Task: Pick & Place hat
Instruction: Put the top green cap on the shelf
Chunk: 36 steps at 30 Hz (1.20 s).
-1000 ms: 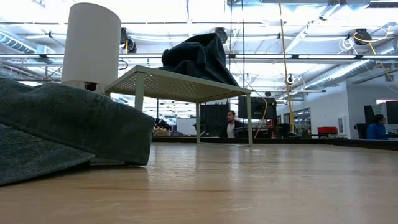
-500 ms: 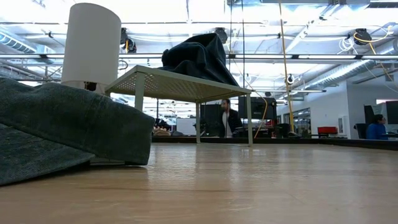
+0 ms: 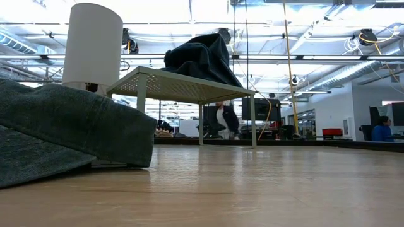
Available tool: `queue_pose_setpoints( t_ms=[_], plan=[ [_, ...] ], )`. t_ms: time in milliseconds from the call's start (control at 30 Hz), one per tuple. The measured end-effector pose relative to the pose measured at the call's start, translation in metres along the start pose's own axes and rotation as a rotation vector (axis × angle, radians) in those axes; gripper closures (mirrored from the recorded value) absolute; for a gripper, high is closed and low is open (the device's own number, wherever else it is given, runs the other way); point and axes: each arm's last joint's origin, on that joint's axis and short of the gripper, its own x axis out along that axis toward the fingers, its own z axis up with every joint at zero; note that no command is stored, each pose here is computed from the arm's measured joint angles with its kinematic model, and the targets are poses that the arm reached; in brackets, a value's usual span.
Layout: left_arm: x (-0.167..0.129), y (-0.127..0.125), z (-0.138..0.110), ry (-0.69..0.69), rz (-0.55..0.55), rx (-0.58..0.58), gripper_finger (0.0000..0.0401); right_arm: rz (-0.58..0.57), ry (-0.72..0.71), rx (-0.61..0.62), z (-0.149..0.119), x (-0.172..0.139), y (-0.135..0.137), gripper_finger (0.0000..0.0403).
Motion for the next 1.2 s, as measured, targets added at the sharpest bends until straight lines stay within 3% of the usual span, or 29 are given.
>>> queue_pose_setpoints(
  t_ms=[133,267,667,1000,1200],
  plan=[
    [-0.009,0.003,0.002,0.015,0.088,-0.036,0.0397,0.126,0.026,0.182,-0.001,-0.017,0.007,0.0226],
    [-0.017,0.005,0.002,0.036,0.167,-0.081,0.0398,0.174,0.008,0.262,0.002,-0.028,0.008,0.0218],
    [-0.048,0.026,-0.006,0.087,0.542,-0.217,0.0398,0.196,-0.073,0.299,0.012,-0.037,0.007,0.0218],
    [-0.065,0.041,-0.014,0.093,0.774,-0.329,0.0398,0.196,-0.072,0.298,0.012,-0.037,0.007,0.0226],
    [-0.083,0.053,-0.021,0.075,1.004,-0.376,0.0398,0.196,-0.072,0.298,0.012,-0.037,0.007,0.0226]
  ],
)
